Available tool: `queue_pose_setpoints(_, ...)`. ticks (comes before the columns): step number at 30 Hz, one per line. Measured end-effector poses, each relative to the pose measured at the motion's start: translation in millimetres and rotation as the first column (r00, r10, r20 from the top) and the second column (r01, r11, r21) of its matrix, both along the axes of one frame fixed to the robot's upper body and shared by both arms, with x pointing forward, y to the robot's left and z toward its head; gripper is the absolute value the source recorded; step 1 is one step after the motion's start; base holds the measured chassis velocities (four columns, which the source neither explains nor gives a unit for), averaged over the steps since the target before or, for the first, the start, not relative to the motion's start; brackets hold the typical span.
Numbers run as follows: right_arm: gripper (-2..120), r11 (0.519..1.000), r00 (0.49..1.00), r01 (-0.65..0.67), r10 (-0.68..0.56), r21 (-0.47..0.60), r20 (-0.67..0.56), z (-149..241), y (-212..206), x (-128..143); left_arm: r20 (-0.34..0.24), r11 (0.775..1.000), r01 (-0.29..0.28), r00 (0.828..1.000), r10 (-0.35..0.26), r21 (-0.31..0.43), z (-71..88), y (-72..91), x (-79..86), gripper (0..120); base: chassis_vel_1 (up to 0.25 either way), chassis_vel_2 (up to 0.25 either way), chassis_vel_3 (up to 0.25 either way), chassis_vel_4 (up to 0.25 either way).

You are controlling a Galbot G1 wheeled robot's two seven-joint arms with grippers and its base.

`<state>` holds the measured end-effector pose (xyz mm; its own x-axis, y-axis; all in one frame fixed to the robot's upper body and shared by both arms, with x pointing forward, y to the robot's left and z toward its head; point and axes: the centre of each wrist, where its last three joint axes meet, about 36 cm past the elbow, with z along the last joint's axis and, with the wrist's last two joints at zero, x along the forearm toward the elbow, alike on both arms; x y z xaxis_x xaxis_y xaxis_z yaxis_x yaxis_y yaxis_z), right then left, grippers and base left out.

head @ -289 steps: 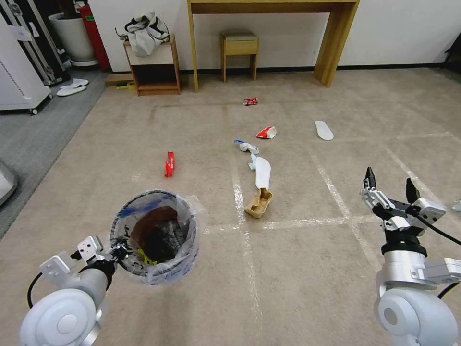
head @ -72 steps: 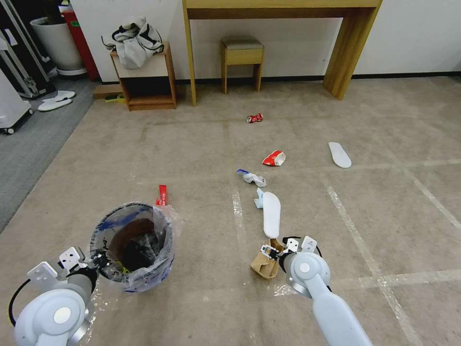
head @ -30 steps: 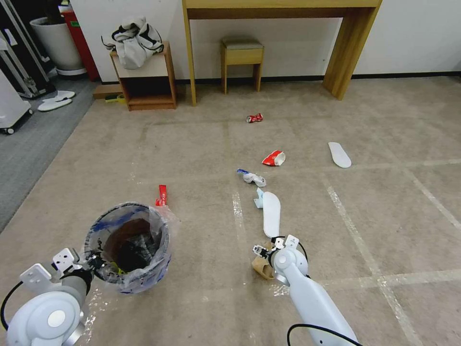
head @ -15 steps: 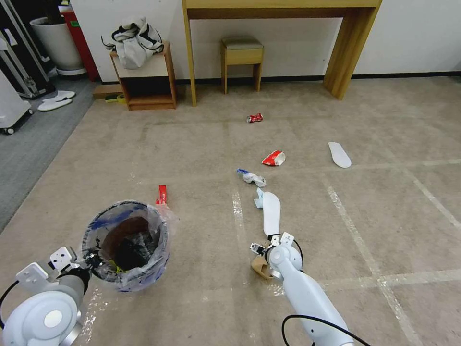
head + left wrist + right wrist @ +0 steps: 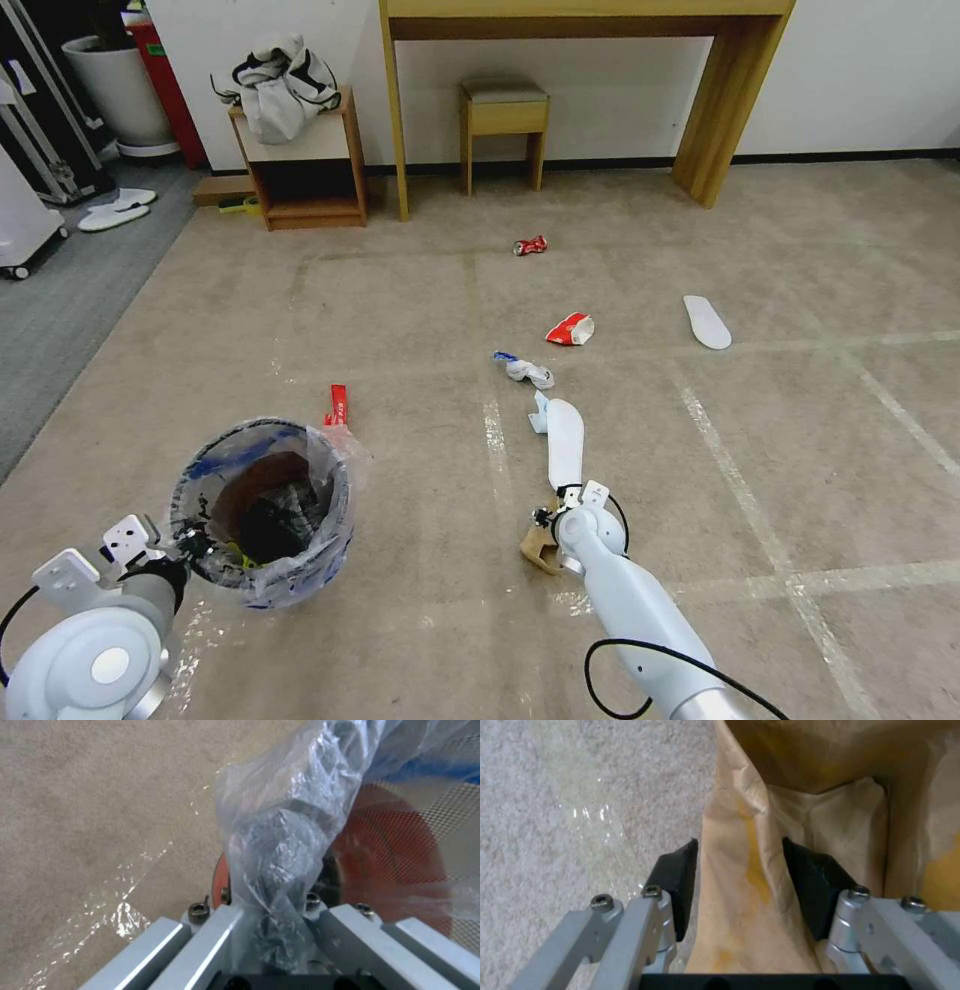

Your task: Pick up the trash bin and place the garbage on the floor into it.

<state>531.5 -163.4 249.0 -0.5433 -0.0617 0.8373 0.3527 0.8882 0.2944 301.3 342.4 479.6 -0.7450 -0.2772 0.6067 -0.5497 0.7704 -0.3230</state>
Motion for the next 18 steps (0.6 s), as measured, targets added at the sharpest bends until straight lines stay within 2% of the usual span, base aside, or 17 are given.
queue_pose_setpoints(3, 44, 1.0, 1.0, 0.001, -0.001, -0.005, 0.005, -1.8, -1.6, -0.1, 0.0, 1.0, -0.001, 1.0, 0.001, -0.001, -0.5, 0.0, 0.1, 0, 0.0, 0.0, 0.0, 0.0)
queue_pose_setpoints(6, 26, 1.0, 1.0, 0.003, -0.002, -0.013, 0.011, -5.0, -5.4, -1.8, -0.001, 1.0, -0.002, 1.0, 0.002, -0.003, -1.4, -0.9, 0.0, 0, 0.0, 0.0, 0.0, 0.0)
queue_pose_setpoints(8, 23, 1.0, 1.0, 0.003, -0.003, -0.014, 0.012, -5.8, -6.7, -2.7, -0.001, 1.0, -0.002, 1.0, 0.002, -0.003, -1.5, -1.1, 0.0, 0, 0.0, 0.0, 0.0, 0.0)
queue_pose_setpoints(9, 16, 1.0, 1.0, 0.005, -0.005, -0.017, 0.014, -6.5, -8.4, -4.1, -0.001, 1.0, -0.001, 1.0, 0.001, -0.004, -1.5, -1.6, 0.0, 0, 0.0, 0.0, 0.0, 0.0)
queue_pose_setpoints(11, 13, 1.0, 1.0, 0.005, -0.005, -0.018, 0.014, -7.0, -9.6, -5.3, 0.0, 1.0, -0.001, 1.0, 0.001, -0.005, -1.4, -1.9, 0.0, 0, 0.0, 0.0, 0.0, 0.0)
queue_pose_setpoints(13, 4, 1.0, 1.0, 0.006, -0.006, -0.022, 0.016, -8.2, -12.6, -8.6, 0.002, 1.0, -0.001, 1.0, 0.001, -0.006, -1.1, -2.6, -0.3, 0, 0.0, 0.0, 0.0, 0.0)
queue_pose_setpoints(18, 0, 1.0, 1.0, 0.003, -0.002, -0.027, 0.023, -9.2, -17.8, -16.1, 0.002, 1.0, -0.001, 1.0, 0.001, -0.007, -1.0, -3.7, -1.0, 0, 0.0, 0.0, 0.0, 0.0)
